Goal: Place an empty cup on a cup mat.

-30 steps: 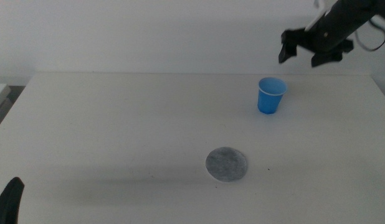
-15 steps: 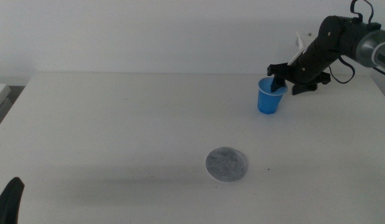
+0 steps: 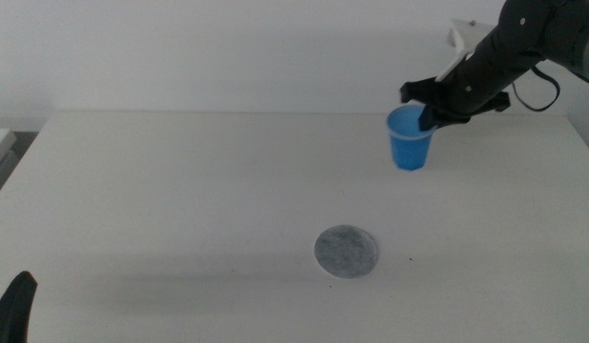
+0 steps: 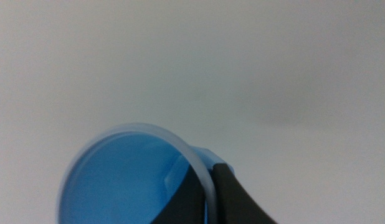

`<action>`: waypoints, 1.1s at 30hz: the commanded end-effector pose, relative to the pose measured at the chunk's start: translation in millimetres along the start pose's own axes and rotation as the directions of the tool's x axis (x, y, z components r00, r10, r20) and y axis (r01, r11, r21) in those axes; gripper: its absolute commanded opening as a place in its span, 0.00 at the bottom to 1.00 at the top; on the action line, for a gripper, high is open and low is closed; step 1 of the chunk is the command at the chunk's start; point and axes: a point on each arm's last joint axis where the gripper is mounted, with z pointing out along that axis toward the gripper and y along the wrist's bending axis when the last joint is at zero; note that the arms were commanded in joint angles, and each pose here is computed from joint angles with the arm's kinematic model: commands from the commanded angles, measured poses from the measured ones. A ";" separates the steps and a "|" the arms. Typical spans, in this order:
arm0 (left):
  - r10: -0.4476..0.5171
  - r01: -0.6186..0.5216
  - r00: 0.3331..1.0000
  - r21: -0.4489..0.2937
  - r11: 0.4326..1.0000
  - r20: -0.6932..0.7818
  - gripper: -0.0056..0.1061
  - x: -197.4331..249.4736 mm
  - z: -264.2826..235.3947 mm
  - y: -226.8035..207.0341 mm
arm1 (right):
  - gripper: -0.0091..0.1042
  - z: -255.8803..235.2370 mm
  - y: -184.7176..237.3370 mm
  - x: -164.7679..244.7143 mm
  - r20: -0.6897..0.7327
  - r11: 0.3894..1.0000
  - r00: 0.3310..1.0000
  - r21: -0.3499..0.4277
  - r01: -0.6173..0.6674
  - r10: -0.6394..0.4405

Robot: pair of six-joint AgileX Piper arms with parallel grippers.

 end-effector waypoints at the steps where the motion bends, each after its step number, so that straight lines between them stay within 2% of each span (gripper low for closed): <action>1: -0.003 0.003 1.000 0.002 1.000 0.010 0.89 -0.8 -0.3 -0.1 | 0.06 -15.4 18.7 16.6 0.008 0.999 0.999 -0.016 0.046 -0.046; 6: -0.003 0.003 1.000 0.002 1.000 0.010 0.89 -0.8 -0.3 -0.1 | 0.06 -24.7 51.7 60.1 -0.023 0.995 0.996 -0.060 0.080 -0.081; 12: -0.003 0.003 1.000 0.002 1.000 0.010 0.89 -0.8 -0.3 -0.1 | 0.06 -4.1 75.6 95.5 -0.051 0.990 0.991 -0.086 0.115 -0.120; 19: -0.003 0.003 1.000 0.002 1.000 0.010 0.89 -0.8 -0.3 -0.1 | 0.06 5.6 93.8 106.0 -0.039 0.983 0.988 -0.117 0.141 -0.146; 30: -0.003 0.003 1.000 0.002 1.000 0.010 0.89 -0.8 -0.3 -0.1 | 0.06 28.0 91.4 109.8 -0.071 0.986 0.988 -0.103 0.130 -0.138; 33: -0.003 0.003 1.000 0.002 1.000 0.010 0.89 -0.8 -0.3 -0.1 | 0.11 27.3 91.5 109.8 -0.074 0.989 0.990 -0.102 0.112 -0.119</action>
